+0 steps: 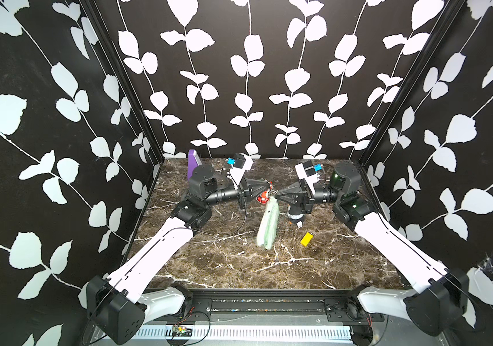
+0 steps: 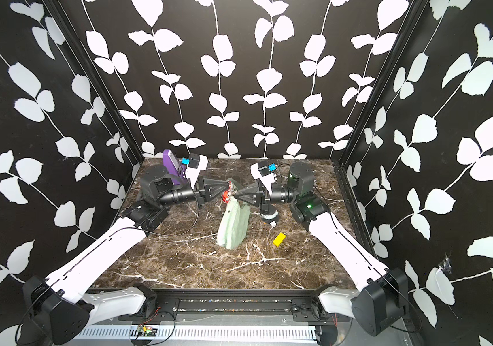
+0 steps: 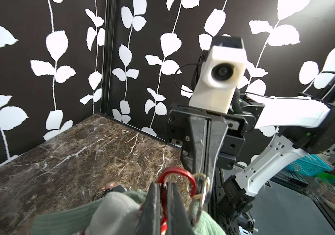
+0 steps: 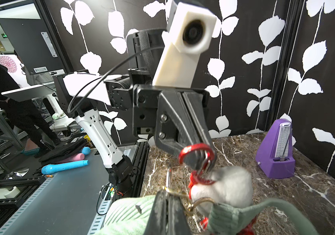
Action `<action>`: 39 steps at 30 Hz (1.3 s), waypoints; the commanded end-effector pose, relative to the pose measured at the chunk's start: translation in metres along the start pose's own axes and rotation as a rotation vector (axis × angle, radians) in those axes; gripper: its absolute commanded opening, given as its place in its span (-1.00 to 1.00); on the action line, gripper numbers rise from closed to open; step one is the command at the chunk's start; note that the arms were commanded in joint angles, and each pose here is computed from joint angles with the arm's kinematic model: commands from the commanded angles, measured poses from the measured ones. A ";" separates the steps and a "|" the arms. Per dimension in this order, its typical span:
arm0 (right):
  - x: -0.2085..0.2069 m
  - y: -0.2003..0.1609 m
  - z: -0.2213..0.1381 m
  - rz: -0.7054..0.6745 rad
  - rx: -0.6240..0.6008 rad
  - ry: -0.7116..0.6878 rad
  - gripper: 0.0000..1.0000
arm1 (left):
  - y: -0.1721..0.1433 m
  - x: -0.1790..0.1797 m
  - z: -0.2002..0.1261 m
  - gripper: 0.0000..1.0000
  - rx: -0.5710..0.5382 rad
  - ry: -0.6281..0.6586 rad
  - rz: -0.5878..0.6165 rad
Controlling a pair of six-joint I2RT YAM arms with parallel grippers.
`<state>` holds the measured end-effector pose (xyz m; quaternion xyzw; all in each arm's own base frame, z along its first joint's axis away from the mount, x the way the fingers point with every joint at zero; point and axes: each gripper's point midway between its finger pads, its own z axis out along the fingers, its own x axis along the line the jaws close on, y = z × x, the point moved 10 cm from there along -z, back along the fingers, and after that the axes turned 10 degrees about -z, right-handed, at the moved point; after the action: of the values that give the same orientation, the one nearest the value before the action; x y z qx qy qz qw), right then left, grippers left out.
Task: Remove the decoration from the bag
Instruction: Remove the decoration item from the bag, then place the decoration item at the center of the board.
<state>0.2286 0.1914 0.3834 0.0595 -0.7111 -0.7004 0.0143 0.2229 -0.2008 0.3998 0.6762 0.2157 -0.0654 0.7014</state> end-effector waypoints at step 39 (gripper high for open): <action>0.004 0.009 -0.046 -0.022 0.031 -0.326 -1.00 | -0.090 0.143 0.032 -0.38 0.386 1.036 -0.387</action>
<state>0.2341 0.1499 0.3847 -0.0611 -0.7218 -0.6836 -0.0890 0.3252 -0.2116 0.2602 0.6736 0.6394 0.0990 0.3572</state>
